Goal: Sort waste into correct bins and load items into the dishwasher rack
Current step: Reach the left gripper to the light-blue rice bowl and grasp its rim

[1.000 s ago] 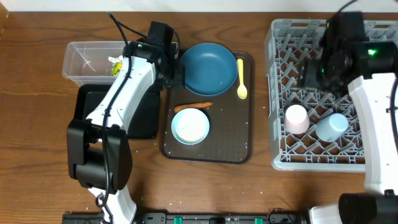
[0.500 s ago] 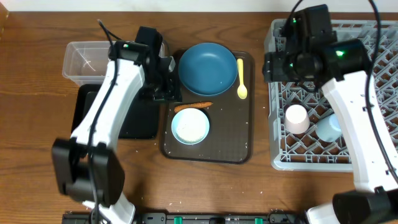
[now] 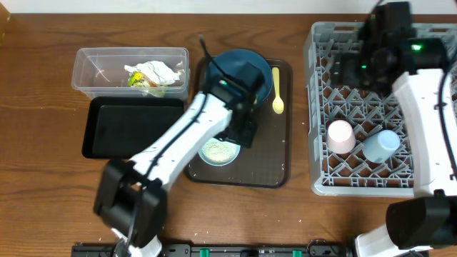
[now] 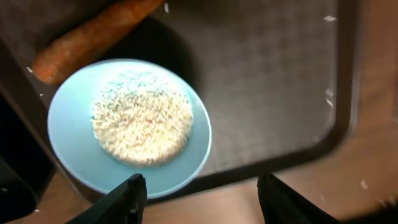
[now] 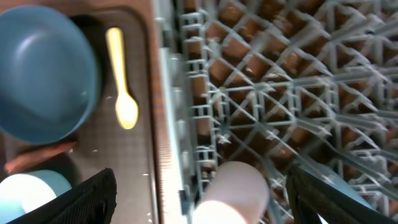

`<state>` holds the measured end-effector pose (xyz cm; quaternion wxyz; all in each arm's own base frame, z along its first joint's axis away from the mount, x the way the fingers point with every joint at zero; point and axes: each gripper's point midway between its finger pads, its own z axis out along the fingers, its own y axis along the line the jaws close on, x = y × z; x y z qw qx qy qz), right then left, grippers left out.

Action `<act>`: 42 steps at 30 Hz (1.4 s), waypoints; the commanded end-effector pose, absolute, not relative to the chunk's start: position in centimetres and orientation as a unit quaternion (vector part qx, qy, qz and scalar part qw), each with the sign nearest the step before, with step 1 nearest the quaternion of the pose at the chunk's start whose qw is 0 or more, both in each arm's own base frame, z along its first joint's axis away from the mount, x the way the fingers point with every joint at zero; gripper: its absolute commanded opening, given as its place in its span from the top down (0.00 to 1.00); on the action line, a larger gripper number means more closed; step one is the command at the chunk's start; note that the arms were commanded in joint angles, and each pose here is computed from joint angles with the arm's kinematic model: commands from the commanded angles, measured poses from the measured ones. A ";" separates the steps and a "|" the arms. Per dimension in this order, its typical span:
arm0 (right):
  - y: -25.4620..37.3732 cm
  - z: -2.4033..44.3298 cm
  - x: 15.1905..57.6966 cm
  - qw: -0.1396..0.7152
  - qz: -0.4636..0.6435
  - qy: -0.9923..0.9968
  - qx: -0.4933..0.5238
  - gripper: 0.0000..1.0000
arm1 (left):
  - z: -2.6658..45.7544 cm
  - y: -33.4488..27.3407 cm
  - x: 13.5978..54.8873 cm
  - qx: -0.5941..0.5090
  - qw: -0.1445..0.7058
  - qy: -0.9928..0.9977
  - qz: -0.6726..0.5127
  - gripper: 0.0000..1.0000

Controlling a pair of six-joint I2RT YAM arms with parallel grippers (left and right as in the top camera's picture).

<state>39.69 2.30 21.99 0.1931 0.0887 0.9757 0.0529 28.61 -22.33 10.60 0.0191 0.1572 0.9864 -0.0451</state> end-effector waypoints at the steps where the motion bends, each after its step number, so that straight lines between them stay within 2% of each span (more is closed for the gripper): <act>1: 1.0 22.2 39.4 0.192 0.052 0.974 0.104 0.15 | 9.2 -21.7 29.3 0.118 0.030 0.993 0.000 0.40; 12: 0.6 22.2 39.3 0.191 0.050 0.975 0.106 0.15 | 4.0 -23.3 28.8 0.127 -0.012 0.991 0.025 0.40; 18: 0.6 22.1 39.2 0.189 0.050 0.975 0.107 0.15 | 3.3 -23.1 28.8 0.126 -0.019 0.991 0.030 0.41; 20: 0.6 22.1 39.2 0.189 0.050 0.975 0.107 0.15 | 3.3 -23.0 28.9 0.124 -0.019 0.992 0.030 0.52; 22: 0.6 22.1 39.2 0.189 0.049 0.975 0.107 0.16 | 3.3 -23.0 28.9 0.124 -0.019 0.992 0.029 0.68; 23: 0.6 22.1 39.2 0.189 0.049 0.975 0.107 0.16 | 3.3 -23.1 29.0 0.124 -0.017 0.992 0.029 0.72; 28: 0.6 22.1 39.1 0.186 0.049 0.975 0.107 0.16 | 3.1 -23.1 29.0 0.124 -0.018 0.992 0.029 0.81; 31: 0.6 22.0 39.0 0.185 0.049 0.976 0.107 0.16 | 2.6 -23.0 28.8 0.124 -0.023 0.992 0.032 0.92; 37: 0.6 22.0 38.9 0.183 0.049 0.976 0.107 0.16 | 2.7 -22.9 28.7 0.124 -0.026 0.991 0.034 0.94; 42: 0.6 22.0 38.9 0.183 0.049 0.976 0.107 0.17 | 4.7 -22.0 28.6 0.116 -0.033 0.992 0.038 0.94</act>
